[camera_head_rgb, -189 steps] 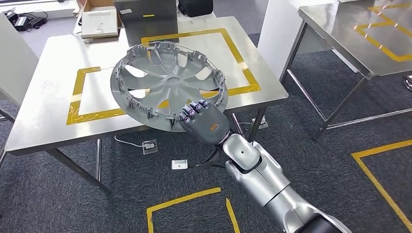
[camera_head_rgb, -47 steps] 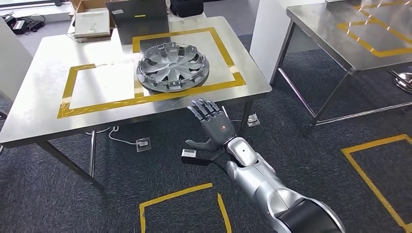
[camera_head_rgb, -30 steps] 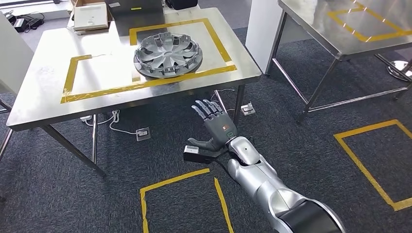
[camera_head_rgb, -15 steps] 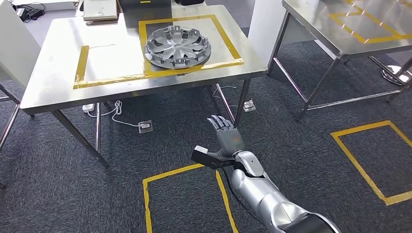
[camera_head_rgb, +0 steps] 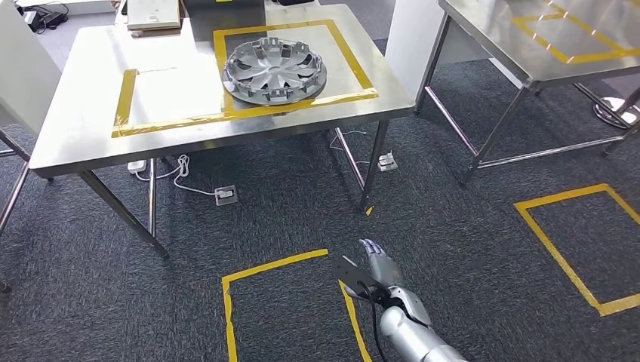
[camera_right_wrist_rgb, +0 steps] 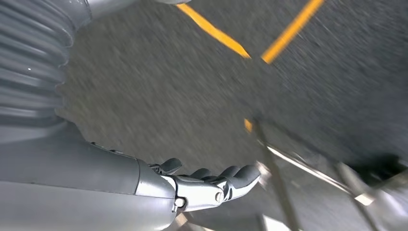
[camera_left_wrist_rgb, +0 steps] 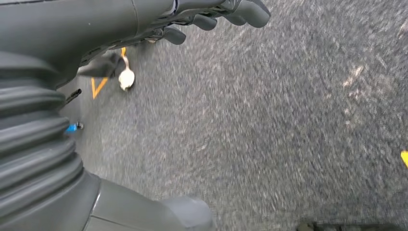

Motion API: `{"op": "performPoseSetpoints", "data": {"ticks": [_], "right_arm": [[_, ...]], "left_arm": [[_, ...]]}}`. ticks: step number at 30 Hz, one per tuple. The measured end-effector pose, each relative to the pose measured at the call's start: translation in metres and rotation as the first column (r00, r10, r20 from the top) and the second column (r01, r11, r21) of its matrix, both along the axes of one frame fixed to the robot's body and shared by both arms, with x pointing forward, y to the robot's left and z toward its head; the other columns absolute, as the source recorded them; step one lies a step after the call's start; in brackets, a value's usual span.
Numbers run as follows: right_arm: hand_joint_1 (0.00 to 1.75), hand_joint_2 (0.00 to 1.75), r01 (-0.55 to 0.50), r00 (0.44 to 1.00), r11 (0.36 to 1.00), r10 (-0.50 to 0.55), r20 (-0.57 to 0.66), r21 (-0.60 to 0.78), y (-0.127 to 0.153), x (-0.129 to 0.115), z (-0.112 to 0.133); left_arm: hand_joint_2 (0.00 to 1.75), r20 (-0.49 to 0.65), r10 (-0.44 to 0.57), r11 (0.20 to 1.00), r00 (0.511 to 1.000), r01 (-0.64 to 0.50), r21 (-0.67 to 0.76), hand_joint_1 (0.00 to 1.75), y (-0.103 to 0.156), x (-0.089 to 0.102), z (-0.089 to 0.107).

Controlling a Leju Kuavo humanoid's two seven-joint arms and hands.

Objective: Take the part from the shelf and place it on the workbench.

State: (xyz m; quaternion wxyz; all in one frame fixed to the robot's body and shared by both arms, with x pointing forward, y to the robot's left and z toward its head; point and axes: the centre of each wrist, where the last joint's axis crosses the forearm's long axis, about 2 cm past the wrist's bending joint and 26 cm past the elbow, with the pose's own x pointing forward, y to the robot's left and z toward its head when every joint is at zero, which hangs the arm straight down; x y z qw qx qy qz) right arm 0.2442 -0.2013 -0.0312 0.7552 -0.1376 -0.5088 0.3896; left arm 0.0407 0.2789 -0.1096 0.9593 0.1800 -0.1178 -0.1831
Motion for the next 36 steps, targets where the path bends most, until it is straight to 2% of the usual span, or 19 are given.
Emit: {"op": "performPoseSetpoints", "data": {"ticks": [1,4,8,14,18,19,22,23,31,33,36], "right_arm": [[0.00,0.00,0.019,0.999,1.000,-0.019,-0.028,0.010,-0.002,-0.006,-0.004],[0.00,0.00,0.078,0.991,0.996,-0.074,-0.112,0.037,-0.010,-0.025,-0.016],[0.00,0.00,0.166,0.962,0.984,-0.147,-0.230,0.067,-0.020,-0.052,-0.030],[0.00,0.00,0.303,0.885,0.949,-0.246,-0.395,0.090,-0.036,-0.094,-0.049],[0.00,1.75,0.390,0.818,0.916,-0.299,-0.492,0.093,-0.045,-0.121,-0.058],[0.00,1.31,0.413,0.798,0.906,-0.312,-0.516,0.092,-0.047,-0.128,-0.060],[0.00,0.00,0.478,0.736,0.874,-0.345,-0.583,0.087,-0.054,-0.148,-0.066],[0.00,0.00,0.499,0.714,0.863,-0.354,-0.604,0.084,-0.056,-0.155,-0.067],[0.00,0.00,0.657,0.519,0.753,-0.412,-0.749,0.041,-0.072,-0.212,-0.077],[0.00,0.00,0.688,0.459,0.726,-0.420,-0.783,0.014,-0.076,-0.232,-0.079],[0.00,0.00,0.708,0.375,0.705,-0.425,-0.824,-0.041,-0.079,-0.262,-0.081]], "left_arm": [[0.00,-0.002,0.010,1.000,1.000,-0.010,-0.009,0.00,0.001,-0.001,0.000],[0.00,-0.004,0.039,0.999,0.999,-0.039,-0.037,0.00,0.003,-0.004,-0.001],[1.75,-0.008,0.079,0.994,0.997,-0.079,-0.078,0.00,0.005,-0.008,-0.001],[1.75,-0.017,0.139,0.980,0.990,-0.140,-0.141,0.00,0.008,-0.014,-0.001],[1.75,-0.024,0.176,0.967,0.984,-0.178,-0.184,0.00,0.009,-0.018,-0.002],[1.75,-0.026,0.186,0.962,0.982,-0.188,-0.196,0.00,0.009,-0.019,-0.002],[0.44,-0.031,0.215,0.949,0.976,-0.217,-0.230,0.00,0.010,-0.022,-0.002],[0.00,-0.033,0.225,0.944,0.974,-0.226,-0.241,0.00,0.010,-0.023,-0.002],[0.00,-0.047,0.303,0.893,0.952,-0.301,-0.335,0.00,0.011,-0.029,-0.001],[0.00,-0.032,0.322,0.879,0.946,-0.311,-0.362,0.00,0.011,-0.024,0.000],[0.00,0.024,0.336,0.867,0.942,-0.299,-0.398,0.00,0.011,-0.003,0.003]]}}
